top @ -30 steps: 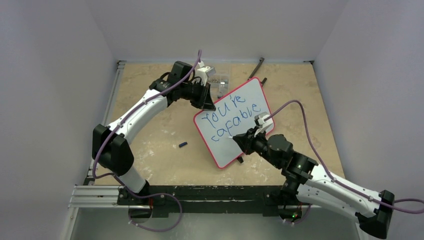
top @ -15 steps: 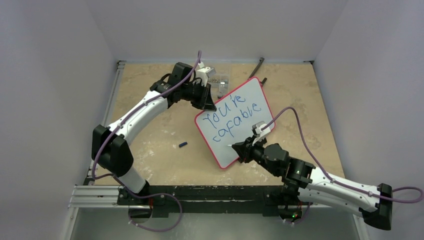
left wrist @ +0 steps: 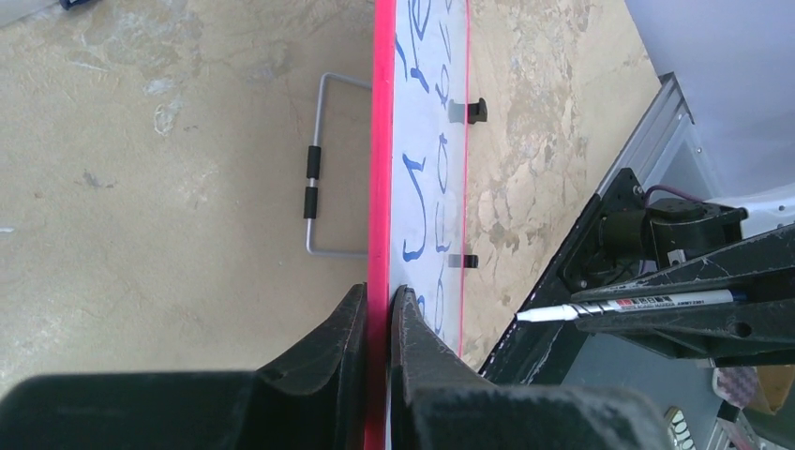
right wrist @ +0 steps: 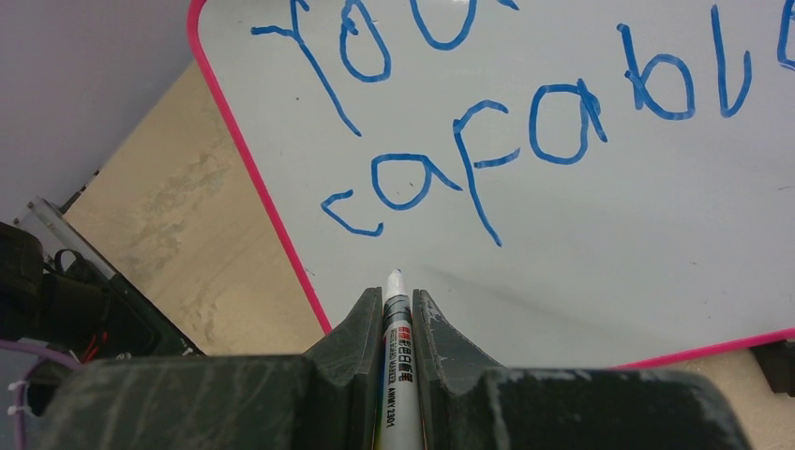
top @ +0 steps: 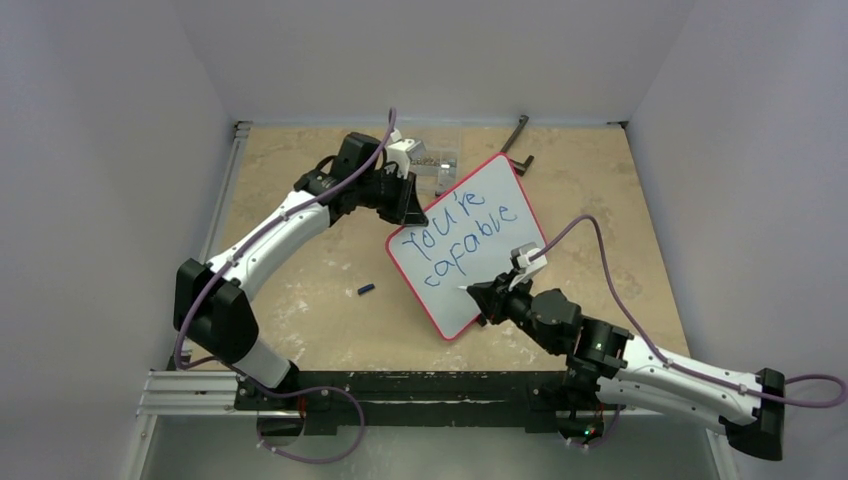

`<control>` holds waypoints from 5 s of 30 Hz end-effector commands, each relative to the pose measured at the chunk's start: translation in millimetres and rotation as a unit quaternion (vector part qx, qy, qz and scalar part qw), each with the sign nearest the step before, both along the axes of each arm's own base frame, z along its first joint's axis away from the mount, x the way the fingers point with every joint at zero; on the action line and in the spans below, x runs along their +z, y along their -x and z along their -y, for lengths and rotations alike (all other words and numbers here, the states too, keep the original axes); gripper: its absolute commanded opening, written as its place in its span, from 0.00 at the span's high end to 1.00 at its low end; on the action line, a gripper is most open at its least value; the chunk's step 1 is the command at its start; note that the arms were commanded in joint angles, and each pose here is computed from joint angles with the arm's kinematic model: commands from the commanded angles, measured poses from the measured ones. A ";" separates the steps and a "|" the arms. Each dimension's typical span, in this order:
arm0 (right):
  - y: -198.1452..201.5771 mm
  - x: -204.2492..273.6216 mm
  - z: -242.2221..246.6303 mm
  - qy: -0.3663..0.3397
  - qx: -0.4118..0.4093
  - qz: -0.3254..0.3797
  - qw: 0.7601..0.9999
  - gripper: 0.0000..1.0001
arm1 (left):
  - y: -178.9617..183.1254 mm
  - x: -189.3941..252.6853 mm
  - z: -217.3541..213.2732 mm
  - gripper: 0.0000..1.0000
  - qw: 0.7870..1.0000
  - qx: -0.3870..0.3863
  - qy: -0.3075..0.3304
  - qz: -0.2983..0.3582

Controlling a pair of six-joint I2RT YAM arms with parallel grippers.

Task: Write a sentence on the whiteboard

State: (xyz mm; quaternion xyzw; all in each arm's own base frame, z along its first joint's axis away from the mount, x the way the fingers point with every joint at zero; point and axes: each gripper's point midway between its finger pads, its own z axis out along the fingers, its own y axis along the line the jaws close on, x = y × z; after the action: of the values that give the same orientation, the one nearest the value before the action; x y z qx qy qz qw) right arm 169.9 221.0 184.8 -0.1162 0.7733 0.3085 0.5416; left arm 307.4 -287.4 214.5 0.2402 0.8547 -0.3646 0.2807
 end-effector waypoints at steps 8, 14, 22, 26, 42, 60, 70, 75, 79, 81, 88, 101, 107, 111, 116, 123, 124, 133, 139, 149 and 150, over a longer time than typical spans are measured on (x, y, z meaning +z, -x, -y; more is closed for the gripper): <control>-0.4 4.0 -2.1 -0.025 -0.004 0.006 1.000 1.00 | -15.6 -17.5 -35.4 1.00 0.994 0.062 -0.072 0.062; 3.7 1.9 -4.6 -0.032 0.012 0.009 0.999 1.00 | -19.4 -20.2 -38.8 1.00 0.992 0.075 -0.080 0.065; 4.7 -2.6 -14.3 -0.034 0.029 0.012 0.999 1.00 | -23.1 -23.3 -40.5 1.00 0.991 0.085 -0.085 0.063; 3.6 -5.7 -16.6 -0.033 0.029 0.013 0.999 1.00 | -25.0 -24.7 -41.5 1.00 0.991 0.089 -0.085 0.061; -16.3 -41.9 -14.0 0.014 -0.035 -0.010 0.999 1.00 | -26.4 -25.9 -44.7 1.00 0.990 0.102 -0.086 0.055; -1.3 -72.3 -27.5 0.030 0.007 -0.058 0.998 1.00 | -27.5 -27.7 -45.1 1.00 0.989 0.105 -0.086 0.052; -5.5 -88.0 -6.2 0.029 -0.069 -0.106 0.992 1.00 | -26.7 -25.3 -46.1 1.00 0.989 0.106 -0.085 0.055; -10.3 -90.8 4.9 0.032 -0.112 -0.118 0.986 1.00 | -26.6 -25.0 -46.3 1.00 0.989 0.106 -0.084 0.056; -14.0 -92.1 13.0 0.035 -0.142 -0.123 0.982 1.00 | -26.4 -23.9 -46.4 1.00 0.989 0.106 -0.083 0.057; -16.4 -91.0 16.9 0.036 -0.158 -0.124 0.979 1.00 | -26.6 -24.7 -46.4 1.00 0.989 0.107 -0.084 0.057; -20.8 -88.4 20.6 0.046 -0.179 -0.121 0.975 1.00 | -26.9 -23.5 -46.4 1.00 0.989 0.108 -0.082 0.058; -4.8 -113.0 8.3 0.072 -0.146 -0.168 0.972 1.00 | -26.3 -21.3 -47.7 1.00 0.989 0.110 -0.082 0.060; 2.0 -116.2 3.7 0.081 -0.136 -0.174 0.972 1.00 | -27.6 -20.0 -48.7 1.00 0.988 0.114 -0.081 0.061; 6.9 -114.5 -0.7 0.083 -0.129 -0.173 0.973 1.00 | -28.8 -19.1 -50.2 1.00 0.988 0.118 -0.081 0.062; 13.4 -114.0 -8.0 0.087 -0.118 -0.174 0.974 1.00 | -29.5 -17.5 -50.8 1.00 0.988 0.119 -0.079 0.063; 9.5 -99.4 -28.6 0.077 -0.100 -0.154 0.980 1.00 | -28.8 -18.2 -50.7 1.00 0.988 0.119 -0.078 0.063; 7.3 -94.3 -32.4 0.074 -0.099 -0.148 0.981 1.00 | -28.5 -18.2 -50.7 1.00 0.988 0.119 -0.078 0.062; -12.7 -46.1 -67.7 0.067 -0.084 -0.092 0.990 1.00 | -27.1 -18.7 -50.8 1.00 0.988 0.117 -0.078 0.061; -12.7 -25.2 -74.4 0.048 -0.068 -0.079 0.993 1.00 | -26.8 -17.7 -52.1 1.00 0.988 0.117 -0.081 0.062; -19.2 0.6 -29.9 0.029 -0.110 -0.038 0.993 1.00 | -25.5 -15.6 -52.4 1.00 0.988 0.113 -0.085 0.058; -23.1 -1.1 -24.4 0.033 -0.118 -0.036 0.992 1.00 | -25.4 -15.1 -52.5 1.00 0.988 0.112 -0.086 0.058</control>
State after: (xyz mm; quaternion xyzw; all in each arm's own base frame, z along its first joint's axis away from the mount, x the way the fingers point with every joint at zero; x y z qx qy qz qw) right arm 178.5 267.6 182.1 -0.0487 0.8190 0.2568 0.5107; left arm 321.0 -259.9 215.2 0.1917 0.8649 -0.3194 0.3365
